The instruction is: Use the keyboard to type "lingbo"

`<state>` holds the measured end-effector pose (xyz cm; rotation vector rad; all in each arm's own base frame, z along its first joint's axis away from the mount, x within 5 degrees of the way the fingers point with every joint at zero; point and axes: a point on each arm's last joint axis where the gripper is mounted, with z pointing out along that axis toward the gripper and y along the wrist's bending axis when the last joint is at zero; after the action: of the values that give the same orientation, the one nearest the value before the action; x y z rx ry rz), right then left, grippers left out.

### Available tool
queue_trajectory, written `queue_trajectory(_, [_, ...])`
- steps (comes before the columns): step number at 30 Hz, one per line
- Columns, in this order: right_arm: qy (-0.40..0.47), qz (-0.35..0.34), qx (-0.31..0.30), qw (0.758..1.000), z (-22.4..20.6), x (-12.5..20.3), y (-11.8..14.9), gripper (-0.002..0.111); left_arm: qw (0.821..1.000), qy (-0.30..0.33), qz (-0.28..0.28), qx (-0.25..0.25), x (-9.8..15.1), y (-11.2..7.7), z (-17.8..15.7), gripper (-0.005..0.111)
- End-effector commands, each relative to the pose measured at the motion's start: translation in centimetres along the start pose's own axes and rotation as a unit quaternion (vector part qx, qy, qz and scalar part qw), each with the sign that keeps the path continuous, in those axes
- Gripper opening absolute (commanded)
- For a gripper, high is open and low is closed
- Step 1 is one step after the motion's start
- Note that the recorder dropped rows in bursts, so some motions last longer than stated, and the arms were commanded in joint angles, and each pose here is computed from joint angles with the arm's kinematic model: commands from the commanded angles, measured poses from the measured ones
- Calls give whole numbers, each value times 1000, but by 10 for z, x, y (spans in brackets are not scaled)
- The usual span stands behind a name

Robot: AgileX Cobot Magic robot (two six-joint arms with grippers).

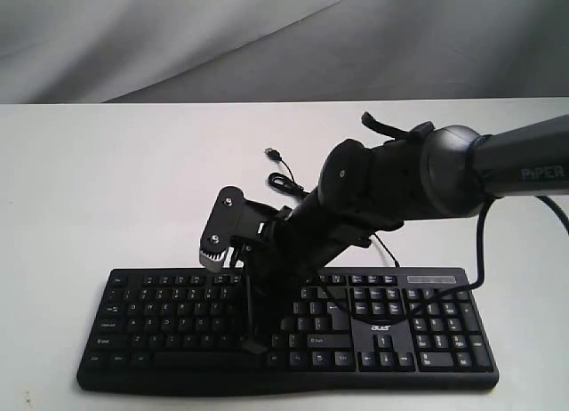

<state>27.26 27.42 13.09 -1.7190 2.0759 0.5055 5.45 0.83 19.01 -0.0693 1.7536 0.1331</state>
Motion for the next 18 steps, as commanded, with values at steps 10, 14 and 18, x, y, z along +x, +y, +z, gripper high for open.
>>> queue_trajectory(10, [7,-20,3,1000,-2,-1,-1,0,1000,-4,-1,0,1,0,0,1])
queue_trajectory(14, [7,-20,2,1000,-2,-1,-1,0,1000,-4,-1,0,1,0,0,1])
queue_trajectory(18, [9,-20,0,1000,-1,0,0,0,1000,-4,-1,0,1,0,0,1])
